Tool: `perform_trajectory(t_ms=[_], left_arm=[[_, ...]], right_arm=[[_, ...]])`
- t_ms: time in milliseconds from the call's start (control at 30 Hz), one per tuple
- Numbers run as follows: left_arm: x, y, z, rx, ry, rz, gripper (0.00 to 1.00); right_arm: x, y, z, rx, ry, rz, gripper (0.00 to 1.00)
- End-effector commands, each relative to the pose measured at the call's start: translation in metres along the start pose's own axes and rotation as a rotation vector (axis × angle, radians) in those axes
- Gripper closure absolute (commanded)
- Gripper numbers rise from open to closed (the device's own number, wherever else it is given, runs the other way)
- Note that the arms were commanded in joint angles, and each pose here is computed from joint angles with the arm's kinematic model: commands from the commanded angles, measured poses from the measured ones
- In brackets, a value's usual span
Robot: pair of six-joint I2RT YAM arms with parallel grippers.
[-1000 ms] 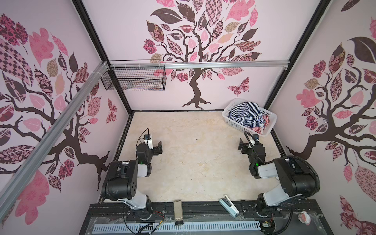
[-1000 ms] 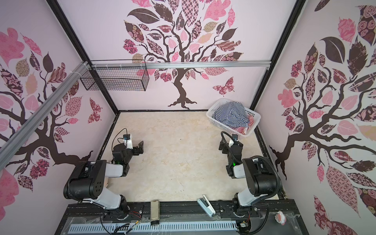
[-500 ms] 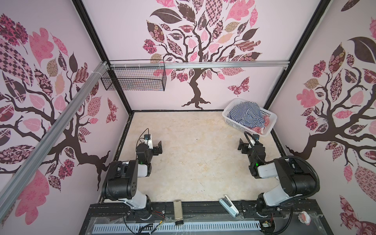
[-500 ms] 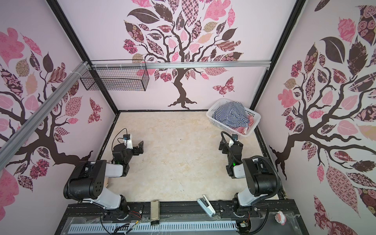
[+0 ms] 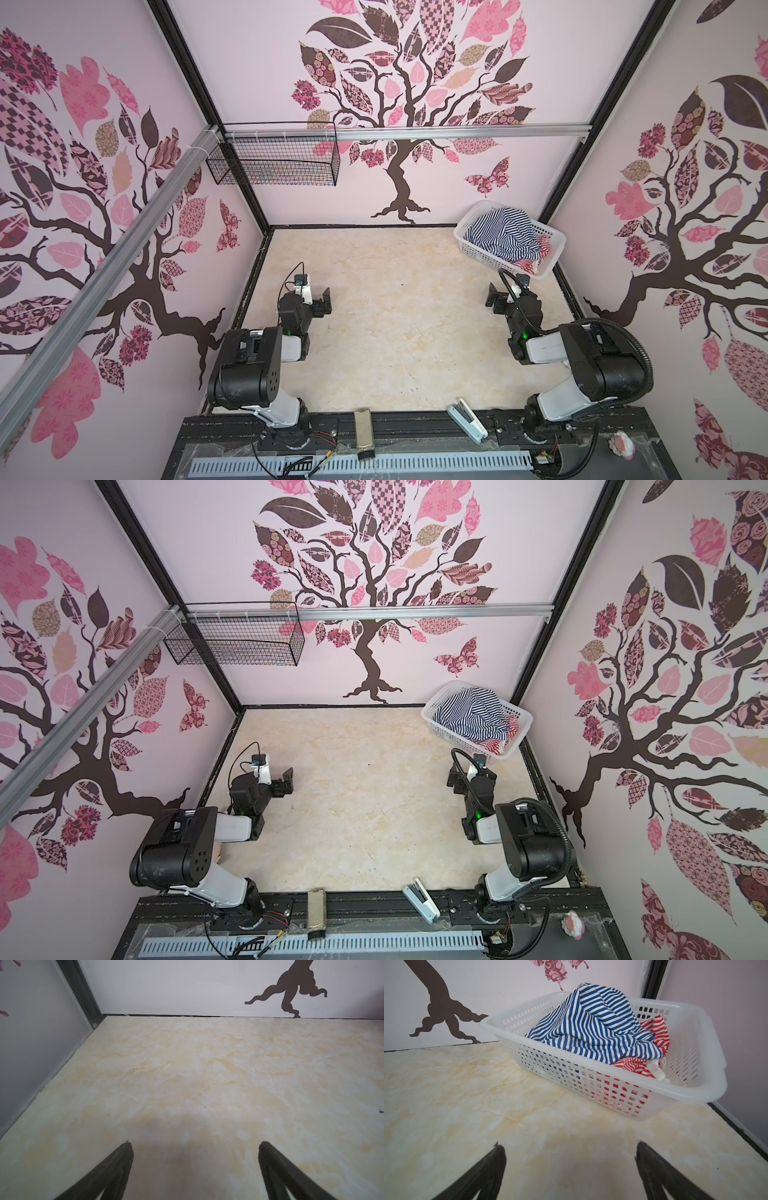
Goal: Fold and stack the tank tops
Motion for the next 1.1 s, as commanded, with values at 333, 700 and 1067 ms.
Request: perform_trajectory(t_ms=[333,700,1067], left_arm=[[-0.012,-0.003,0.003,-0.011,0.0,-0.026,0.02],[-0.066,0.03,0.019,0.078,0.094,0.017,0.02],[-0.076,0.037,0.008,0.28,0.142,0.389,0.03]], right_arm=[[-0.005,-0.002,0.002,-0.008,-0.02,-0.021,0.0],[-0.032,0.025,0.023,0.052,-0.021,-0.014,0.0],[-0.127,0.056,0.034,0.263,-0.317,0.146,0.0]])
Point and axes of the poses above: each gripper's point midway between its finger pads, its own y axis back along the fingers, its own z axis along the line the jaws close on, x = y × z, the point moved 2 cm from there along y, back along the fingers, and after that the axes turned 13 degrees about -y, right-handed, at the moved point
